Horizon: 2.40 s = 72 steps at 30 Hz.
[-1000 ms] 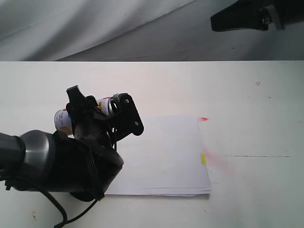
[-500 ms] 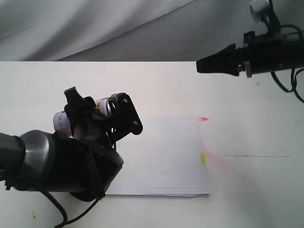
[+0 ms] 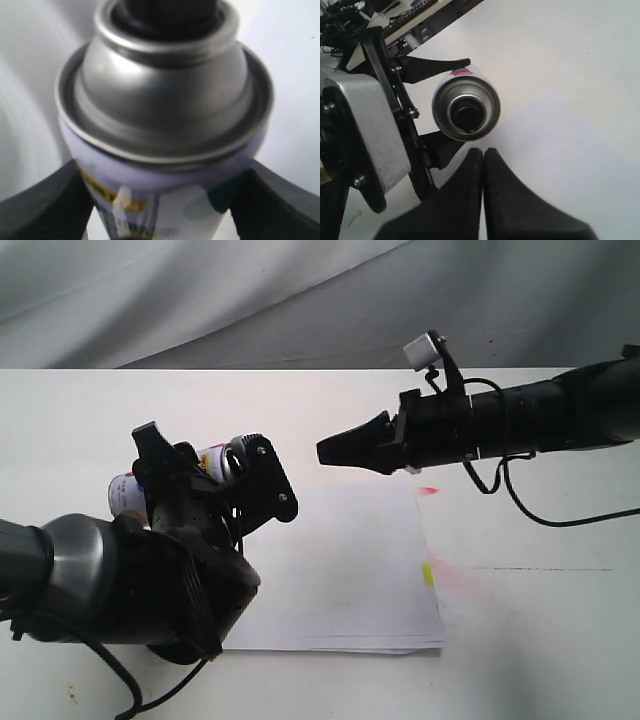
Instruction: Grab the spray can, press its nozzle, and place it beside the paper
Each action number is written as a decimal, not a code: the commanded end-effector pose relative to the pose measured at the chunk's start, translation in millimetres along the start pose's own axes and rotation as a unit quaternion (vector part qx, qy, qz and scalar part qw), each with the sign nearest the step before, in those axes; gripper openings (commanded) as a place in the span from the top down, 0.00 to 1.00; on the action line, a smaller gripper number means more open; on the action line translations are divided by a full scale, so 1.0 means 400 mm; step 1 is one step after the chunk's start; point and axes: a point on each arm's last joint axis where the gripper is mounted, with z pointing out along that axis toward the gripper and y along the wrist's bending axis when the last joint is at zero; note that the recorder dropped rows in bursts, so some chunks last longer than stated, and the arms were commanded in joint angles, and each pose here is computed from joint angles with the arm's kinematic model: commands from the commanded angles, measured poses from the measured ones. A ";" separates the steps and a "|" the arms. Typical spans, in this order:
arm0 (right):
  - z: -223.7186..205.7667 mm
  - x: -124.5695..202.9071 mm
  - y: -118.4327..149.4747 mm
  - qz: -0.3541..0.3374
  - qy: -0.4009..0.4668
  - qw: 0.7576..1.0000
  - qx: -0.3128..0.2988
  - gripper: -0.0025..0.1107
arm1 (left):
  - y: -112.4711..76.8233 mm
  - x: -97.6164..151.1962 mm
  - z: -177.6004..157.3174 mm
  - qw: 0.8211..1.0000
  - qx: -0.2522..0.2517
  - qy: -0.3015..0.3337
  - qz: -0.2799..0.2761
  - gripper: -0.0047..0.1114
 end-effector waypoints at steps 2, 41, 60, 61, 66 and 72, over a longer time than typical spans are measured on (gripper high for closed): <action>0.049 -0.048 0.024 -0.051 0.029 0.998 -0.023 0.98 | 0.011 -0.003 -0.007 1.000 -0.023 -0.002 0.001 0.96; 0.124 -0.059 0.042 -0.133 0.060 0.989 0.037 0.98 | 0.007 0.000 -0.007 1.000 -0.016 0.004 -0.005 0.96; 0.128 -0.061 0.046 -0.135 0.054 0.989 0.036 0.98 | 0.008 0.000 -0.007 1.000 -0.016 0.003 -0.006 0.96; 0.128 -0.062 0.045 -0.134 0.052 0.989 0.036 0.98 | 0.008 0.000 -0.007 1.000 -0.016 0.003 -0.006 0.96; 0.128 -0.062 0.045 -0.134 0.052 0.989 0.036 0.98 | 0.010 -0.001 -0.008 1.000 -0.018 0.001 -0.006 0.96; 0.128 -0.062 0.045 -0.134 0.052 0.989 0.036 0.98 | 0.012 -0.002 -0.008 1.000 -0.022 0.000 -0.005 0.96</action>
